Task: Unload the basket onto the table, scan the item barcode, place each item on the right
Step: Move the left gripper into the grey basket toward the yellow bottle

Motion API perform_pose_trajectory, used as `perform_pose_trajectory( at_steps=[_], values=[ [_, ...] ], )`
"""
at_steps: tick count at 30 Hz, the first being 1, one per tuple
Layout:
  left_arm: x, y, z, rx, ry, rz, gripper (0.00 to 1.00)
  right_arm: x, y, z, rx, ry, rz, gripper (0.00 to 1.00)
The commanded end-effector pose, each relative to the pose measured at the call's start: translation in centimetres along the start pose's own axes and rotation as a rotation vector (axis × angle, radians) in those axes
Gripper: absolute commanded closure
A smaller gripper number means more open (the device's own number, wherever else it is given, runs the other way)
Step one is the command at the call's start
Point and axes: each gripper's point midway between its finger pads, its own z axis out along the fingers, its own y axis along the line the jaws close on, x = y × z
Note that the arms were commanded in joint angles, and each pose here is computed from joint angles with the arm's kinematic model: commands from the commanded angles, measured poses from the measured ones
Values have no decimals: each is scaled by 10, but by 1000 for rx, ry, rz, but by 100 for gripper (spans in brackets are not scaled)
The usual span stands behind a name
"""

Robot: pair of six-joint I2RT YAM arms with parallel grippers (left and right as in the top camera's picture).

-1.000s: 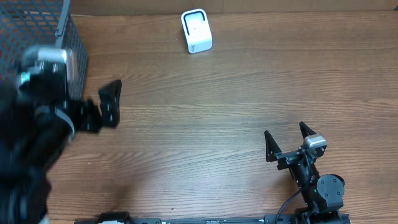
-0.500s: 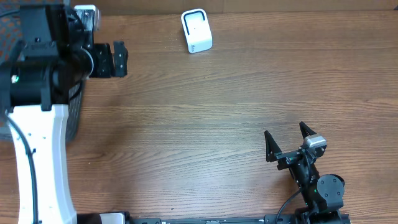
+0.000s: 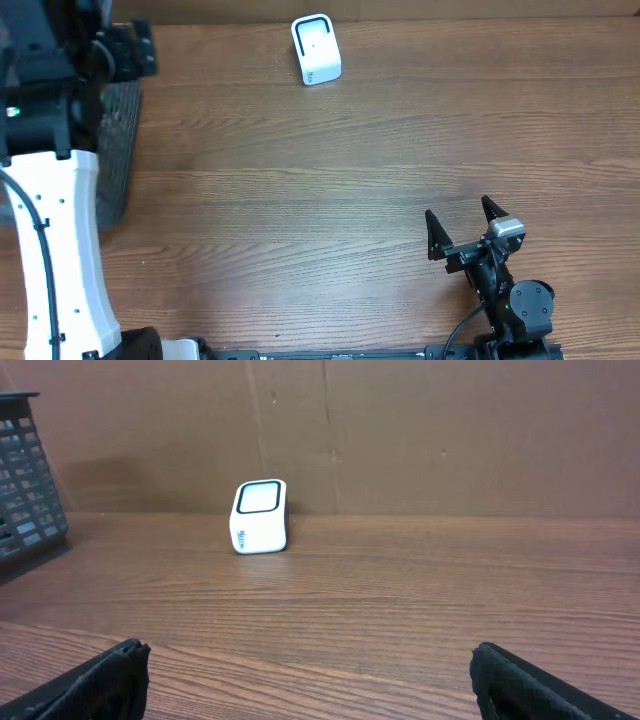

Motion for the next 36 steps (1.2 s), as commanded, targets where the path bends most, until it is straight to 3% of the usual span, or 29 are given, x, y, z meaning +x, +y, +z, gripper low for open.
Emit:
perform_pose_trajectory(
  at_steps=[1,6,13,28,36],
  values=[
    [1,67,-2,-180,7,-58,0,0,-2,0,9,-3,2,0],
    [23,117,6,-252,73,-129,0,0,-2,0,9,-3,2,0],
    [72,145,39,-158,237,-233,0,0,-2,0,9,-3,2,0],
    [189,136,120,62,644,-214,3,0,-2,0,9,-3,2,0],
    [231,127,144,104,778,-232,13,0,-2,0,9,-3,2,0]
  ],
)
